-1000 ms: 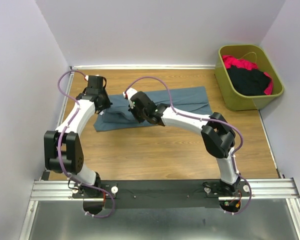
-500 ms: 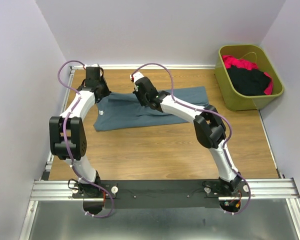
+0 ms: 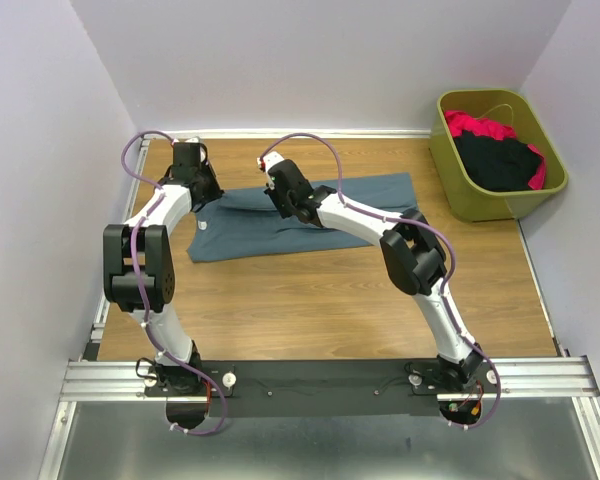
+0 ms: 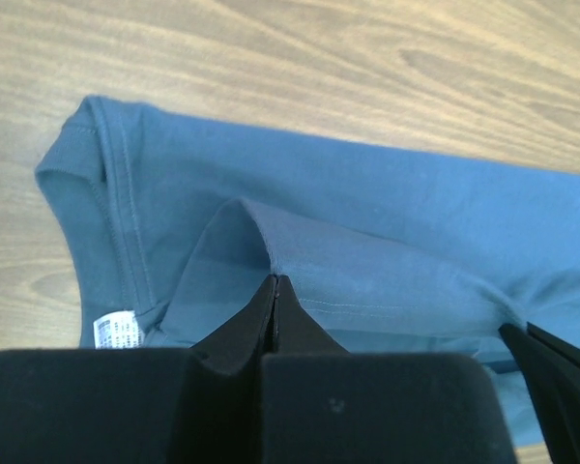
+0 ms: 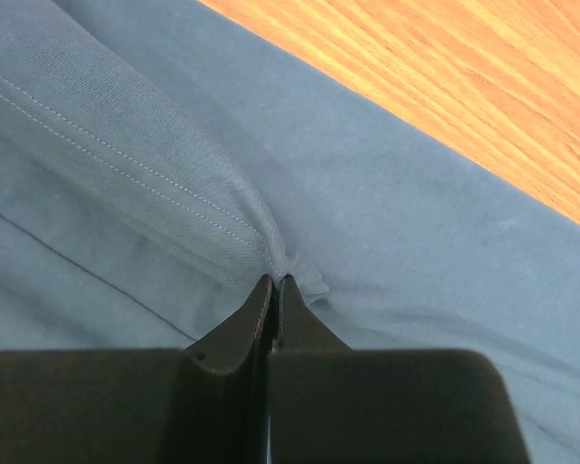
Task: Fold and stack the t-shirts
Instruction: Fold the tshirt
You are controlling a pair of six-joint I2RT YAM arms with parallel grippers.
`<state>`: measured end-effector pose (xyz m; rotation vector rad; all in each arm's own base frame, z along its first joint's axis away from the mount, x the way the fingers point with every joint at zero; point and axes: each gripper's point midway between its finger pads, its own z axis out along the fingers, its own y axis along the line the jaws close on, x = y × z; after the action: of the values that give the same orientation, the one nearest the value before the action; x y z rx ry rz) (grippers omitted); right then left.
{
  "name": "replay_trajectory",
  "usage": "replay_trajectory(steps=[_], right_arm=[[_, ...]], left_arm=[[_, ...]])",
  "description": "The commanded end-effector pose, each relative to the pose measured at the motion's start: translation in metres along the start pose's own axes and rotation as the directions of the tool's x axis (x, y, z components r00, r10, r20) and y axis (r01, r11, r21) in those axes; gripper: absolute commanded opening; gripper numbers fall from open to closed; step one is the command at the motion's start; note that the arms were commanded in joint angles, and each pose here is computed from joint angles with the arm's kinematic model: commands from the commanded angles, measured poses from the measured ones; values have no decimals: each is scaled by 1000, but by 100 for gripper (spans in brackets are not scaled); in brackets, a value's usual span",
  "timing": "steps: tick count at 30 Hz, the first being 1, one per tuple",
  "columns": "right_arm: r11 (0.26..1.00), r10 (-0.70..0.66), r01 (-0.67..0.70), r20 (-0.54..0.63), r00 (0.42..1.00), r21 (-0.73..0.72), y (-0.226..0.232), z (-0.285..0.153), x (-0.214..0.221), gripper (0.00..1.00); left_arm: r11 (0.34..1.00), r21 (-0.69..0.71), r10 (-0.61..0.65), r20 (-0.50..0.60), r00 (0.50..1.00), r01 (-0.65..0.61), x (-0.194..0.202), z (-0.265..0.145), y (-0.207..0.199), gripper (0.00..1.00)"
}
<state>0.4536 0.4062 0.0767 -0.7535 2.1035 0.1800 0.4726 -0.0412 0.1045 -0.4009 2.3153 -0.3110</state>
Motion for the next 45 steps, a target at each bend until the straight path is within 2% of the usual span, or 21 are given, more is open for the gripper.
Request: replay_trajectory(steps=[1, 13, 16, 18, 19, 20, 24, 25, 27, 30, 34, 38, 45], right_arm=[[999, -1, 1, 2, 1000, -48, 6, -2, -2, 8], [995, 23, -27, -48, 999, -100, 18, -2, 20, 8], [995, 28, -32, -46, 999, -92, 16, -4, 18, 20], [996, 34, -37, -32, 999, -86, 14, -9, 11, 29], [996, 35, -37, -26, 999, -83, 13, -12, 7, 35], [996, 41, -41, -5, 999, -77, 9, -19, -3, 37], [998, 49, -48, 23, 999, -49, 0, -43, -15, 39], [998, 55, -53, 32, 998, -46, -2, -49, -19, 39], [996, 66, -65, 9, 998, -58, -2, -57, -8, 39], [991, 101, -101, 0, 995, -83, -1, -81, -1, 39], [980, 161, -166, -53, 986, -109, 5, -93, 23, 36], [970, 193, -207, -113, 975, -125, 12, -95, 49, 34], [965, 227, -245, -168, 959, -95, 3, -83, 74, 31]], left_arm=[[1000, 10, -3, -31, 1000, 3, 10, 7, 6, 0], [999, -48, -3, -102, 995, -2, 32, 25, 23, 0], [999, -54, 1, -121, 993, -7, 39, 30, 26, 1], [998, -61, -2, -126, 992, -6, 41, 30, 28, 6], [998, -69, -1, -118, 993, -7, 39, 28, 29, 14], [997, -75, 1, -116, 993, -9, 38, 26, 29, 16], [995, -100, -3, -47, 999, -2, 15, 2, 26, 32], [994, -106, -4, -32, 999, 1, 12, -4, 26, 41], [994, -109, -9, -29, 1000, 5, 14, -15, 26, 45], [990, -140, -12, 22, 1000, 15, 12, -41, 32, 45], [987, -158, -29, -13, 999, 27, 50, -48, 46, 32], [985, -171, -48, -59, 997, 37, 82, -42, 58, 27], [959, -272, -117, -109, 987, 84, 112, -28, 100, 22]])
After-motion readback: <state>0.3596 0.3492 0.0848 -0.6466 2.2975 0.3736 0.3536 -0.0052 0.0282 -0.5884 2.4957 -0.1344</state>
